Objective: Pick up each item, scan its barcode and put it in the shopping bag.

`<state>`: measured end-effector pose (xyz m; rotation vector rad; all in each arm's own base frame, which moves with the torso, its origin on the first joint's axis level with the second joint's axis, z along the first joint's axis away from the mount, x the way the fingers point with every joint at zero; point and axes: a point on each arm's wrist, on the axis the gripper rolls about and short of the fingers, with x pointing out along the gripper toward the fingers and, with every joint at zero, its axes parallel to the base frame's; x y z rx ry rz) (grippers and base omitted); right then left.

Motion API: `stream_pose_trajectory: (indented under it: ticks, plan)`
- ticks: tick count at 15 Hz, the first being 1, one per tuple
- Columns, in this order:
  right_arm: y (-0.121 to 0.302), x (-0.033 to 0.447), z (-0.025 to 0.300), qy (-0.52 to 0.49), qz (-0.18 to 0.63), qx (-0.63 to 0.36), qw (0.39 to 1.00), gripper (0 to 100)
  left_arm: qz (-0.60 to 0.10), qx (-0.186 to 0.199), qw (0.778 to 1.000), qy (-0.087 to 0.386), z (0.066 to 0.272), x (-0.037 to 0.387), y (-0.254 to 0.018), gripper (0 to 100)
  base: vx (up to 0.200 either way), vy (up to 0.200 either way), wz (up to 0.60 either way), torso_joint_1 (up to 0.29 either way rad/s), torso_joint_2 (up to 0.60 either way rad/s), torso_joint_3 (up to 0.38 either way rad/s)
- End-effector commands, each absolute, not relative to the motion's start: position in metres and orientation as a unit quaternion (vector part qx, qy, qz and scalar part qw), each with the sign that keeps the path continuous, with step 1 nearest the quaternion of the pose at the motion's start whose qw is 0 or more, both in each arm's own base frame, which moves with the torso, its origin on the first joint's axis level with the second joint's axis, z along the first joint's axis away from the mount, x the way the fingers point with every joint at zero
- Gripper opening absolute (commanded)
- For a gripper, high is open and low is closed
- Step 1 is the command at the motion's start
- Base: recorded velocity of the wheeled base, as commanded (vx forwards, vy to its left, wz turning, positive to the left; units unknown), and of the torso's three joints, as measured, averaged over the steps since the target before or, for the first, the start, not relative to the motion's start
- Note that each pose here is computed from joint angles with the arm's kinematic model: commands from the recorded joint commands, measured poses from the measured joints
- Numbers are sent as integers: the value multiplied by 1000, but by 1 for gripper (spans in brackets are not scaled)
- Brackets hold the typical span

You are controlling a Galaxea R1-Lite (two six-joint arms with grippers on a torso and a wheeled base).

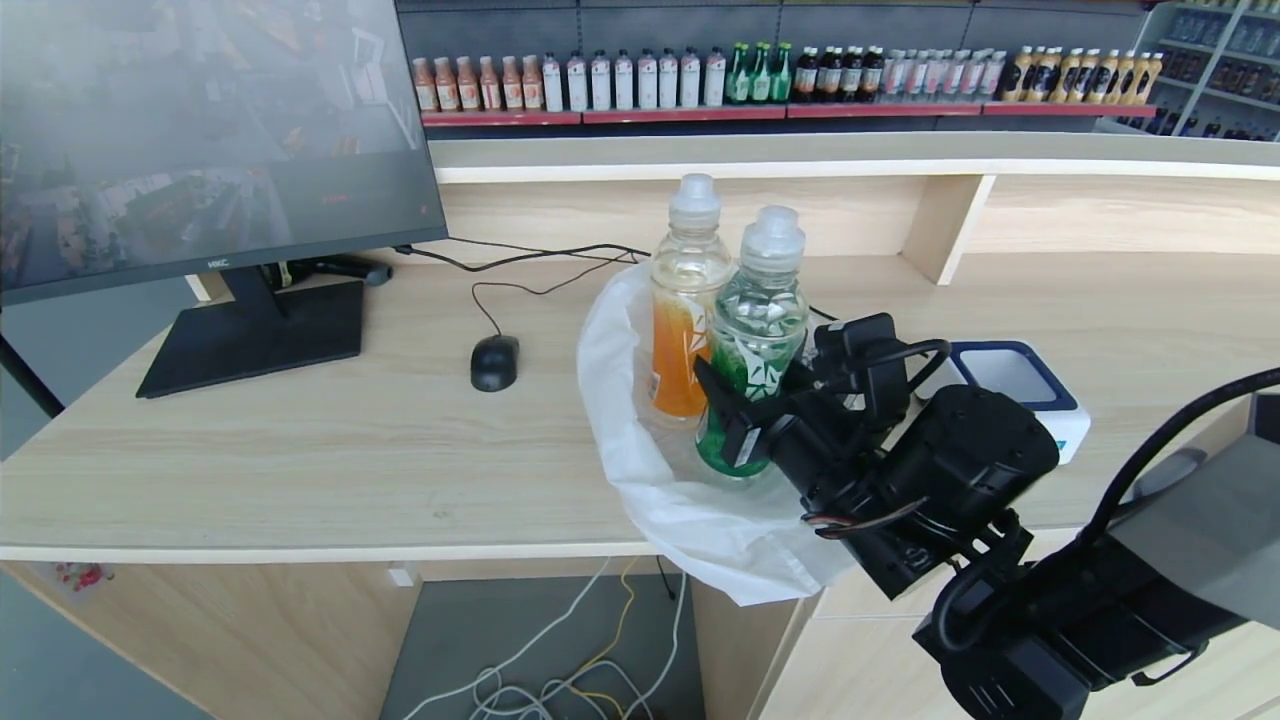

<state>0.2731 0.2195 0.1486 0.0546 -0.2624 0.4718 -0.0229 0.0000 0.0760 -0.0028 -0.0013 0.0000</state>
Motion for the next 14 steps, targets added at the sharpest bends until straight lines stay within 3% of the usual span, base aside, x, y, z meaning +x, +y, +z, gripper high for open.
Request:
stream_pose_trajectory:
  ticks: [1, 8, 14]
  plan:
    - [219, 273, 148, -128, 233, 26, 964, 100, 0, -2, 1000, -1, 76, -23, 0, 100, 0, 0, 0, 0, 0, 0]
    - [208, 259, 160, -134, 233, 36, 962, 100, 0, -2, 1000, -1, 76, -23, 0, 100, 0, 0, 0, 0, 0, 0]
    - [154, 199, 191, -155, 226, 44, 961, 100, 0, -2, 1000, -1, 76, -23, 0, 100, 0, 0, 0, 0, 0, 0]
